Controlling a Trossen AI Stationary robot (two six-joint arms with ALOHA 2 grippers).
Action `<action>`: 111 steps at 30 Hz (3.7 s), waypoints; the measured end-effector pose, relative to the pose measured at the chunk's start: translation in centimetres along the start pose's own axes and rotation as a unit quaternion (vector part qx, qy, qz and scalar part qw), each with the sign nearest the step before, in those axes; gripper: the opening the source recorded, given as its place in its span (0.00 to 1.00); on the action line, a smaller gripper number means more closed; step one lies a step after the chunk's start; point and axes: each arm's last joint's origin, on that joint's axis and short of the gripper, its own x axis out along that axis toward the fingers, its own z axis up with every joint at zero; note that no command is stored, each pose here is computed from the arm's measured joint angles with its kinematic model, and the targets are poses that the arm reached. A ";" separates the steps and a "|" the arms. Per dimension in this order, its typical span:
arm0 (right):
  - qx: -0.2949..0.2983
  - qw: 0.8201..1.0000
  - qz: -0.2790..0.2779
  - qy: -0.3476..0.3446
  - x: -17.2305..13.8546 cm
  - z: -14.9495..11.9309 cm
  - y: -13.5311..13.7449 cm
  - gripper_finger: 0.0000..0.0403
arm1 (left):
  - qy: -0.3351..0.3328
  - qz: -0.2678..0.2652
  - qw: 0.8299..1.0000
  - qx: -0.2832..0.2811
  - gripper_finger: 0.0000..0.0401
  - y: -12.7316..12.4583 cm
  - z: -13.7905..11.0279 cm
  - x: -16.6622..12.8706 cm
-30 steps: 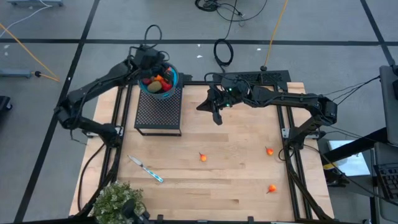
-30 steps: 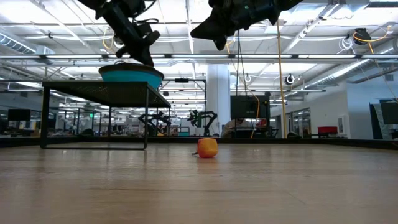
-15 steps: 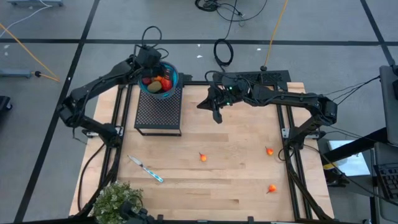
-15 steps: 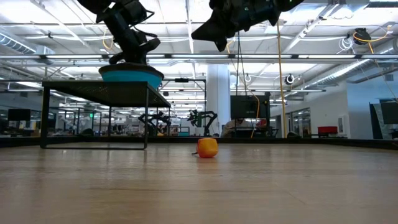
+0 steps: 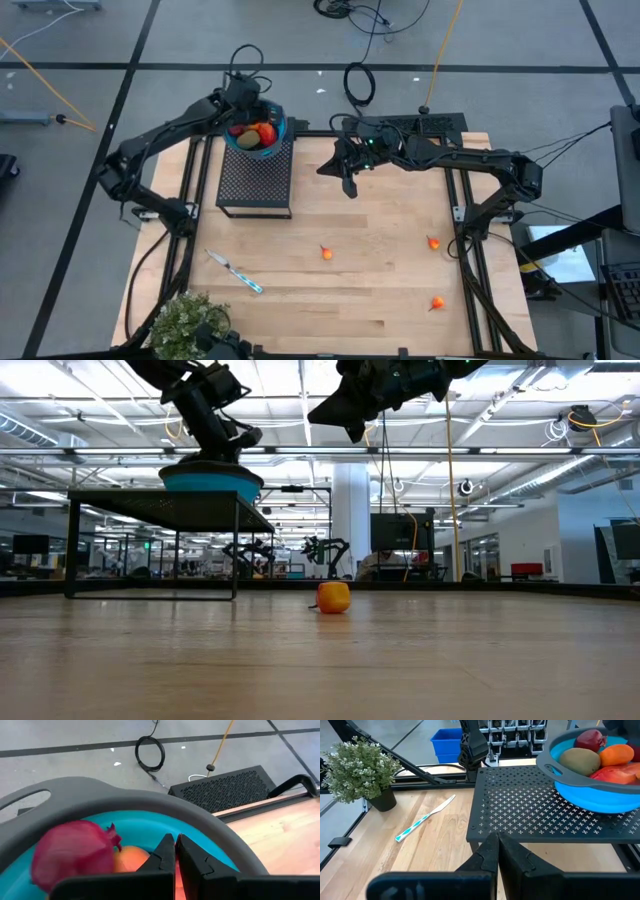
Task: Pick & Place Fruit
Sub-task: Put the pear into the blue strainer bowl on the shelf
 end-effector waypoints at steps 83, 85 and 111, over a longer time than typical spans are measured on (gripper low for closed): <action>-0.056 0.995 0.075 0.021 -16.6 -11.5 10.5 0.00 | -0.122 -0.352 0.909 0.188 0.00 -6.8 -9.6 -13.8; -0.045 0.995 0.077 0.033 -16.3 -12.3 10.5 0.00 | -0.136 -0.365 0.903 0.182 0.01 -6.7 -10.2 -13.5; 0.094 0.964 0.065 0.241 -13.8 -16.3 10.8 0.00 | -0.229 -0.406 0.870 0.162 0.02 0.9 -15.2 -14.6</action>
